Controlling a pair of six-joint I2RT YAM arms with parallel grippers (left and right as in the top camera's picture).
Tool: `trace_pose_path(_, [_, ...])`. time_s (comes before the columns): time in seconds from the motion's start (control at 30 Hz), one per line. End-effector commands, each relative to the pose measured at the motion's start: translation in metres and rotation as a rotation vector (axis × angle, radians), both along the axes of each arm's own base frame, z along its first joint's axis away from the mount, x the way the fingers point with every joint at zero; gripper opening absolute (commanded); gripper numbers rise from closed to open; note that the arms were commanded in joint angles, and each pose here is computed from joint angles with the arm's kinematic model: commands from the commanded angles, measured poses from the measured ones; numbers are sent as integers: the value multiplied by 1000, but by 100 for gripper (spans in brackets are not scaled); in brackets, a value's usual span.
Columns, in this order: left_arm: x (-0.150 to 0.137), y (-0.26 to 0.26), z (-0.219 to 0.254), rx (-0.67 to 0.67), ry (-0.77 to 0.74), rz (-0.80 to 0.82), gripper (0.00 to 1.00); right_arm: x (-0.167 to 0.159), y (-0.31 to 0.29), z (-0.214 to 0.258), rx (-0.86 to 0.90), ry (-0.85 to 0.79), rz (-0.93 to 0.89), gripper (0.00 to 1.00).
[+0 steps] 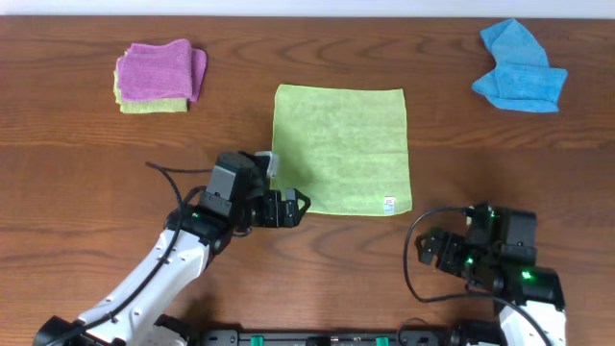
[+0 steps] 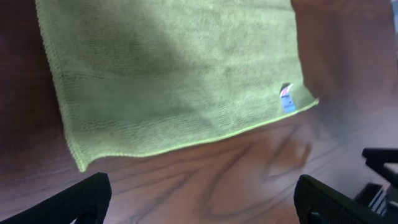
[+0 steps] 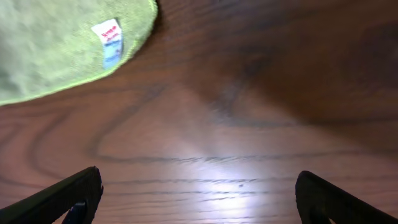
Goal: Fold the cloth
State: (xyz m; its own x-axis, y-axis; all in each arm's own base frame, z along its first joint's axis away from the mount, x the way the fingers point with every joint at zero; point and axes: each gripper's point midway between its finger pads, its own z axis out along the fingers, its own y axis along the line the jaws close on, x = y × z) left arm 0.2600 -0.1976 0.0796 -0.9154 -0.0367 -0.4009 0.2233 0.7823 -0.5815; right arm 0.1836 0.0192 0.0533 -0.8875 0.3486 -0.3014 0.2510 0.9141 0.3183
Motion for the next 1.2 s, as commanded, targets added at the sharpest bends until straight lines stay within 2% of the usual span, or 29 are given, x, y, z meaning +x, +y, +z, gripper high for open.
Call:
trace_pose_path(0.0, [4,2,2,42,-50,-38,95,9,-8,2,-67,-28,52,99])
trace_pose_path(0.27, [4,15,-9,122,-44,-16,95,27,-11,1,-60,-62,25,99])
trace_pose_path(0.43, [4,25,-15,175,-37,11,95,32,-8,3,-6,-66,-51,99])
trace_pose_path(0.57, [0,30,-19,204,-15,21,95,32,-7,3,-37,-85,32,99])
trace_pose_path(0.7, [-2,38,-25,243,3,38,95,35,-9,0,-61,-86,61,88])
trace_pose_path(0.87, [-1,43,-34,246,67,127,96,44,-9,-23,-40,-20,66,88])
trace_pose_path(1.0, [8,38,-40,200,102,189,100,48,0,-37,16,15,88,88])
trace_pose_path(1.17, [22,26,-33,55,118,201,100,61,9,-30,72,-39,113,88])
